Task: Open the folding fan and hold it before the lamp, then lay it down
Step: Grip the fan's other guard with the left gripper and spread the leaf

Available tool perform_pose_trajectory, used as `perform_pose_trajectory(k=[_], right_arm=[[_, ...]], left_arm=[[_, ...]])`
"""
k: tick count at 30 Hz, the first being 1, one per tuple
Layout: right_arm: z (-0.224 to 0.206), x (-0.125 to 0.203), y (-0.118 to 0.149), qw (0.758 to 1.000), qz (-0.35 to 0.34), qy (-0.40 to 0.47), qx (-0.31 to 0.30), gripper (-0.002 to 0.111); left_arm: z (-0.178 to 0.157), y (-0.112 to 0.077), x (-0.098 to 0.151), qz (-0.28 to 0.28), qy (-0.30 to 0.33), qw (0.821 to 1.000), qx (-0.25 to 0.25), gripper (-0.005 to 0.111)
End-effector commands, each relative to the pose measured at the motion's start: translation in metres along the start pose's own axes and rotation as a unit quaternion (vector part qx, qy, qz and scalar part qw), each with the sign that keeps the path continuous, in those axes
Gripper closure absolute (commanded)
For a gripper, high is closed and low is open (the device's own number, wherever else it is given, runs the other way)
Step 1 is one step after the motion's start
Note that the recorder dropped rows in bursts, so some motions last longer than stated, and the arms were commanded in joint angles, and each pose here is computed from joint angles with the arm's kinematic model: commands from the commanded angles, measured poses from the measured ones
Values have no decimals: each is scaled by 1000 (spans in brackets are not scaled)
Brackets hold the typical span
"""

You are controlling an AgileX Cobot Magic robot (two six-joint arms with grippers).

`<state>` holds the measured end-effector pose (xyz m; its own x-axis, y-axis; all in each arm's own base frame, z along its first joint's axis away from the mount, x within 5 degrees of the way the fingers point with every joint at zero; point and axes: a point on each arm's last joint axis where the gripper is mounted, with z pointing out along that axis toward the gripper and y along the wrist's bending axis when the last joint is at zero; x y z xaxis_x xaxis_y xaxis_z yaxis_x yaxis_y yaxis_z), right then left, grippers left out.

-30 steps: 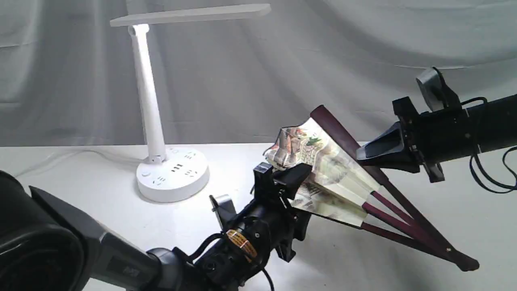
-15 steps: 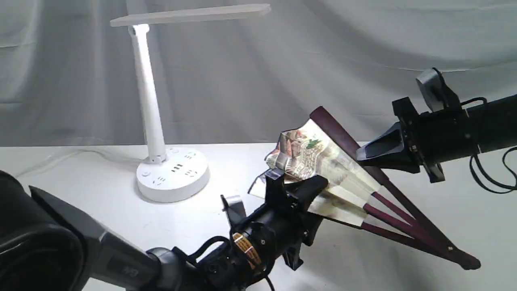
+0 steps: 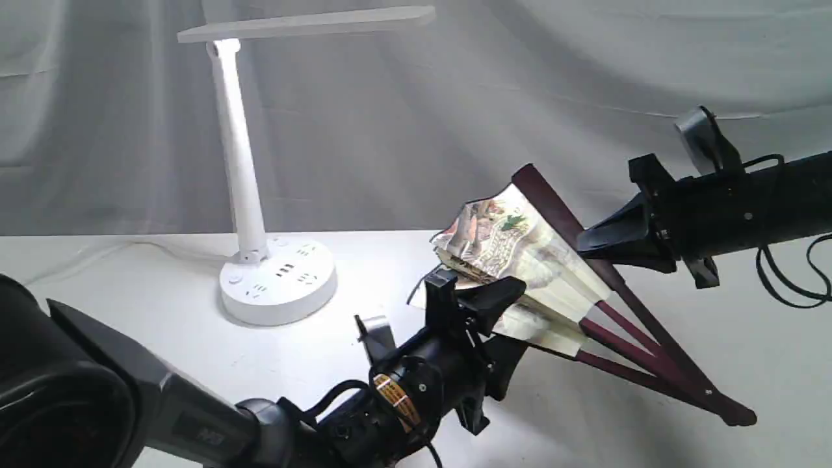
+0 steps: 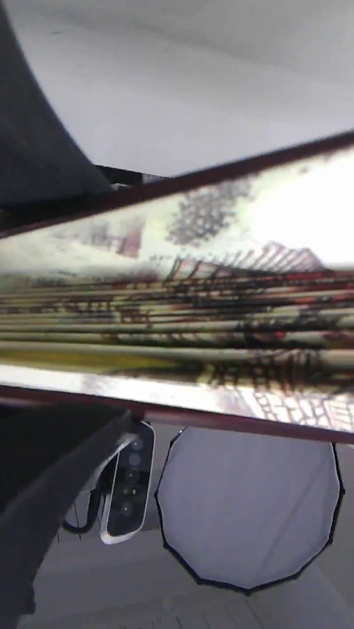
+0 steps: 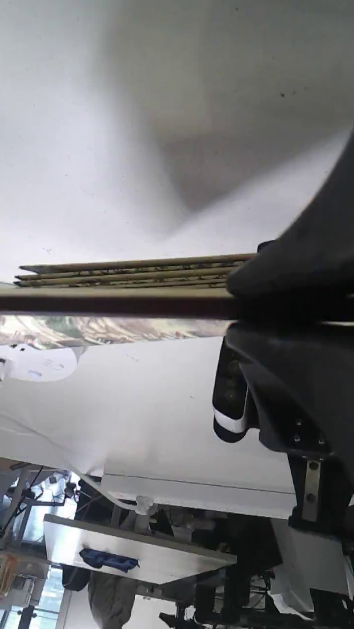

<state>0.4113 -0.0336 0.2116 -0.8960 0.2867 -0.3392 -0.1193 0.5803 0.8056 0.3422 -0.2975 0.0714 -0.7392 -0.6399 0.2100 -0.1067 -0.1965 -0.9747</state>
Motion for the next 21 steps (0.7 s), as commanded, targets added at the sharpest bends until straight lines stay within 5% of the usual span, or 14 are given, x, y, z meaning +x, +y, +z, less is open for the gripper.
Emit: perform_pose_trajectory(k=[1, 6, 16, 21], right_arm=[[-3, -2, 6, 1000, 0, -14, -9, 108], [-3, -4, 8, 1000, 6, -22, -18, 108], [-3, -3, 9, 1000, 5, -20, -22, 108], [-3, -2, 10, 999, 5, -14, -28, 108]], left_arm=[[2, -8, -2, -8, -13, 1000, 18, 52], [2, -9, -4, -11, -25, 999, 21, 60], [2, -9, -7, -19, -44, 999, 26, 107], [2, -9, -7, -18, -42, 999, 26, 107]])
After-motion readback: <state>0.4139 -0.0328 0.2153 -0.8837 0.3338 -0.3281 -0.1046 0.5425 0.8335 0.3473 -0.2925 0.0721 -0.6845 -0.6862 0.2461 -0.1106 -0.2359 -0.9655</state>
